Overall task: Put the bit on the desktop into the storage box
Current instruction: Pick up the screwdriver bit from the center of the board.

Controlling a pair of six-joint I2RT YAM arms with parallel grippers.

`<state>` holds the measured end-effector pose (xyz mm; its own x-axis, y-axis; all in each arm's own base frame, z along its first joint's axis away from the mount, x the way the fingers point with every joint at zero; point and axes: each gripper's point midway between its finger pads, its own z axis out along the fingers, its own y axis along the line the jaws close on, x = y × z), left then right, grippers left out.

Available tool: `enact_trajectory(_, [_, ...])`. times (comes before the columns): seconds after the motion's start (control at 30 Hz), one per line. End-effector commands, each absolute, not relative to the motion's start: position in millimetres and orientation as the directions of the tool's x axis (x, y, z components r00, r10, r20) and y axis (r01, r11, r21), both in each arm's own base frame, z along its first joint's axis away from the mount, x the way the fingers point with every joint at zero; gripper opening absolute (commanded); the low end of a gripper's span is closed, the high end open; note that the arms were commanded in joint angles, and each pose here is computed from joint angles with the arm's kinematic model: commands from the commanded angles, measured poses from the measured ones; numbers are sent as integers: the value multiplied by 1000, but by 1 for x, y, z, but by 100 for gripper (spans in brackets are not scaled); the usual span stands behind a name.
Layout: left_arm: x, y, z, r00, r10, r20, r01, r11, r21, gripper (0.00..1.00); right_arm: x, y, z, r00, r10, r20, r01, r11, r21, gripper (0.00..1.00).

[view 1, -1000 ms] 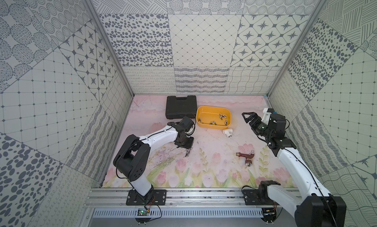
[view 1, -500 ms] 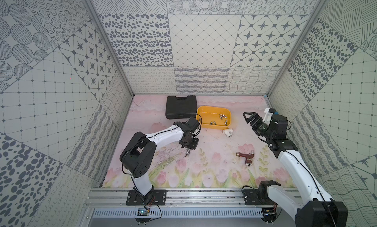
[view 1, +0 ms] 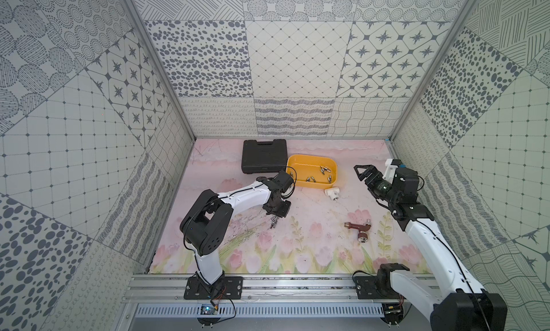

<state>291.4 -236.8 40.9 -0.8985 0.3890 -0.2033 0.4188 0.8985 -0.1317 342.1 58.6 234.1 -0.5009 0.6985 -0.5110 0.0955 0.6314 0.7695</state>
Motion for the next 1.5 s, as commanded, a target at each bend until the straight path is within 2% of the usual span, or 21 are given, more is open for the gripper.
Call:
enact_trajectory(0.0, [291,-227,40,-887,424,-181,442,894,-69,25,343,56,240,-477,694,-539,72,643,763,97])
enact_trajectory(0.97, [284,-229,28,-882,448,-146,462,884,-75,20,346,54,241,-467,692,-551,72,651,756,97])
enact_trajectory(1.47, [280,-228,18,-878,463,-122,470,882,-34,21,345,54,237,-469,691,-550,73,651,755,97])
